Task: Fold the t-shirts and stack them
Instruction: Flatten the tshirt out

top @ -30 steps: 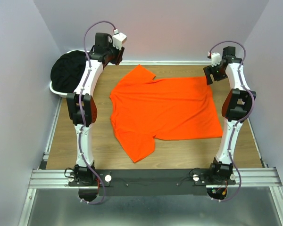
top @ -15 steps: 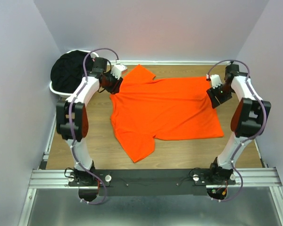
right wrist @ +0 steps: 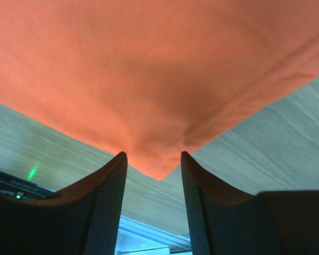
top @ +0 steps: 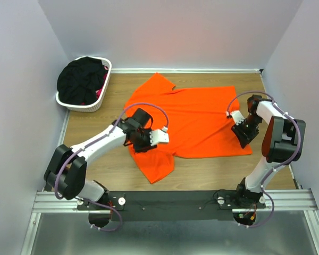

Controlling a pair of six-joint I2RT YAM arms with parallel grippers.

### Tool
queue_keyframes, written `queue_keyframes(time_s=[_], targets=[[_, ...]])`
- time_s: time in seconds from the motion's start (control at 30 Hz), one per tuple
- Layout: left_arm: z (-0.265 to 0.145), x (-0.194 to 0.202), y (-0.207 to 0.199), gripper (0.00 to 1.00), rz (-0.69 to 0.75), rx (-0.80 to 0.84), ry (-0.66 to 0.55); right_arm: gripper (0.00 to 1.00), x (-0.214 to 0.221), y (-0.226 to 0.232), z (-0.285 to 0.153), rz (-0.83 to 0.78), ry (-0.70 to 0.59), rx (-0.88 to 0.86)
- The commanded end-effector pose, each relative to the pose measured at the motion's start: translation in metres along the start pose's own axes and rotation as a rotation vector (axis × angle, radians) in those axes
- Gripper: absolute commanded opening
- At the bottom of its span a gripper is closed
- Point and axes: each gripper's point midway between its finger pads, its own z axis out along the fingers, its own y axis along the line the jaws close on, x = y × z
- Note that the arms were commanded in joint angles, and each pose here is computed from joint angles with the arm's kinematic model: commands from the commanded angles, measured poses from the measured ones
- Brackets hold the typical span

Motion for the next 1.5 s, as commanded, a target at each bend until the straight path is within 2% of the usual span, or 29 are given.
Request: queue_keyframes(time_s=[0.0, 0.1, 0.23, 0.37, 0.6, 0.7, 0.8, 0.93, 1.07, 1.1, 1.27, 1.3, 1.33, 1.37, 1.4, 1.43, 1.47], targets=[[0.008, -0.010, 0.001, 0.42, 0.106, -0.088, 0.026, 0.52, 0.009, -0.004, 0.012, 0.003, 0.042, 0.011], [0.019, -0.014, -0.008, 0.42, 0.164, -0.082, 0.048, 0.52, 0.018, -0.003, 0.022, 0.006, 0.078, 0.008], [0.039, -0.016, -0.046, 0.41, 0.301, -0.013, 0.081, 0.51, 0.032, -0.005, 0.038, -0.004, 0.144, 0.029], [0.055, 0.004, -0.079, 0.41, 0.383, 0.057, 0.133, 0.50, 0.045, -0.002, 0.046, -0.013, 0.195, 0.028], [0.060, 0.011, -0.123, 0.41, 0.458, 0.177, 0.142, 0.52, 0.063, 0.004, 0.037, -0.069, 0.233, 0.065], [0.059, 0.009, -0.151, 0.41, 0.536, 0.226, 0.136, 0.53, 0.068, 0.006, 0.031, -0.094, 0.238, 0.082], [0.054, 0.006, -0.169, 0.41, 0.570, 0.269, 0.118, 0.55, 0.070, 0.006, 0.027, -0.111, 0.236, 0.094], [0.043, -0.002, -0.180, 0.41, 0.605, 0.285, 0.093, 0.69, 0.061, 0.011, 0.009, -0.123, 0.182, 0.076], [0.021, -0.025, -0.164, 0.43, 0.614, 0.220, 0.039, 0.83, 0.032, 0.018, -0.029, -0.138, 0.033, 0.019], [0.011, -0.045, -0.156, 0.45, 0.609, 0.187, -0.008, 0.84, 0.026, 0.027, -0.038, -0.141, -0.006, -0.027], [-0.034, -0.104, -0.088, 0.45, 0.505, 0.036, -0.150, 0.88, -0.029, 0.004, -0.092, -0.143, -0.227, 0.027], [-0.056, -0.122, -0.049, 0.45, 0.437, -0.042, -0.211, 0.88, -0.043, 0.002, -0.089, -0.110, -0.262, -0.014], [-0.065, -0.131, -0.028, 0.45, 0.398, -0.079, -0.243, 0.88, -0.056, -0.006, -0.094, -0.088, -0.297, -0.011], [-0.078, -0.152, 0.002, 0.45, 0.341, -0.118, -0.302, 0.88, -0.079, -0.016, -0.112, -0.049, -0.376, -0.001], [-0.084, -0.156, 0.025, 0.45, 0.286, -0.150, -0.319, 0.88, -0.091, -0.025, -0.115, -0.027, -0.403, -0.007], [-0.098, -0.148, 0.065, 0.45, 0.189, -0.217, -0.328, 0.87, -0.103, -0.035, -0.103, 0.010, -0.399, -0.042], [-0.088, -0.147, 0.085, 0.45, 0.124, -0.188, -0.336, 0.87, -0.113, -0.041, -0.102, 0.069, -0.412, -0.061]])
